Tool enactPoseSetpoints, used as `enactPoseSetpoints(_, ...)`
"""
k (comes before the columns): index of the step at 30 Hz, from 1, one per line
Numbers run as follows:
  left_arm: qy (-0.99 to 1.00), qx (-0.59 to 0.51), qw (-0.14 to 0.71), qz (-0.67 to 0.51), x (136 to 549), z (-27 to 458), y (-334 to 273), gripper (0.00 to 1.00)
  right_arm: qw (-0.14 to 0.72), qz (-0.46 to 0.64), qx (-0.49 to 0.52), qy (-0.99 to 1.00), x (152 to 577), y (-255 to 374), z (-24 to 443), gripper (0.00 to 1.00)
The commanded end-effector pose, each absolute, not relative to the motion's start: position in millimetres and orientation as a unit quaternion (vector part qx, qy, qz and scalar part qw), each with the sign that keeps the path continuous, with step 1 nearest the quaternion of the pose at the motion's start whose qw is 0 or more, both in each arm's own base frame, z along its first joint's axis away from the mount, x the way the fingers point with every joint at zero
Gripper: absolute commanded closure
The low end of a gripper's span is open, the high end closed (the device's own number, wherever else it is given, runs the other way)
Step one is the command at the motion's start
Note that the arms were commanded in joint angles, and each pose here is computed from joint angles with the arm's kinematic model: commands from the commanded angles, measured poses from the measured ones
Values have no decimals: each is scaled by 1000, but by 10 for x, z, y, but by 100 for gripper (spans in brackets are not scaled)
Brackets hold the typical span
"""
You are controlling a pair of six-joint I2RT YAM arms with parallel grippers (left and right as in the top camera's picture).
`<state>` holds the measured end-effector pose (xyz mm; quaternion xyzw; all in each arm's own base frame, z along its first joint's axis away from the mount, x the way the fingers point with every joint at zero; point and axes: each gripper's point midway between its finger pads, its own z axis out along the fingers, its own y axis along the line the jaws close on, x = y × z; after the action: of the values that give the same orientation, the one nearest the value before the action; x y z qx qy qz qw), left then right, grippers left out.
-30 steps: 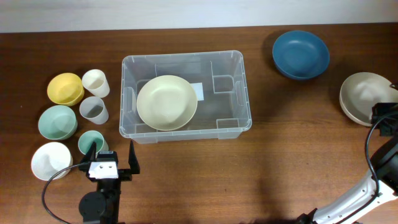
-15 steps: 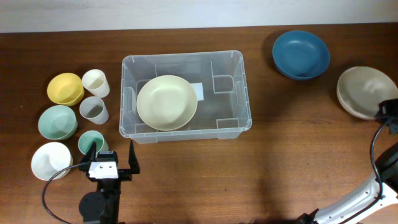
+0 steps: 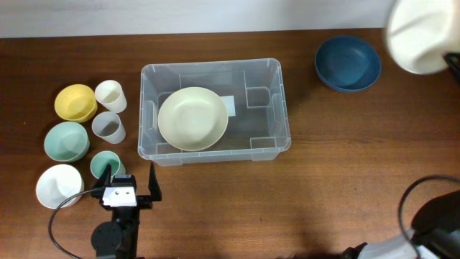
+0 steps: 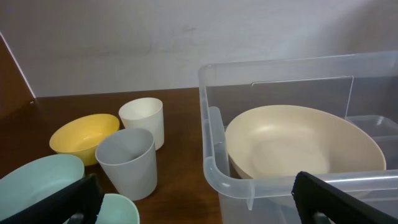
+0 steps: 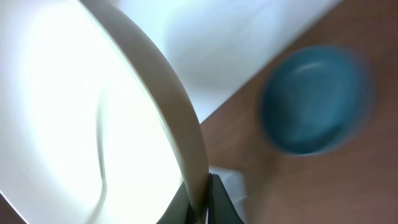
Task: Pack container
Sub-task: 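Lift the cream bowl and carry it over the bin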
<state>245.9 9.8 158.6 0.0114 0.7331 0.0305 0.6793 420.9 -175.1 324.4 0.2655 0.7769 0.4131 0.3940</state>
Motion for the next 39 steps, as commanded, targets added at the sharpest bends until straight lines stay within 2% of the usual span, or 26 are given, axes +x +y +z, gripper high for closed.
enactPoseSetpoints(1,733,12,679,25,2457,1572,87,1,388,464,128,786,4211,-687,3736,96)
enactPoseSetpoints(9,733,12,679,25,2457,1572,87,1,305,409,21,860,4380,1028,3348,96)
enactPoseSetpoints(13,733,12,679,25,2457,1572,87,1,273,353,21,895,4390,1613,3009,96)
enactPoseSetpoints(18,733,12,679,25,2457,1572,87,1,230,336,-12,913,4288,2187,2664,96)
enactPoseSetpoints(28,733,12,679,25,2457,1572,87,0,143,317,-27,937,4300,2716,1799,96)
enactPoseSetpoints(39,733,12,679,25,2457,1572,87,1,94,283,-12,954,4343,2769,1160,96)
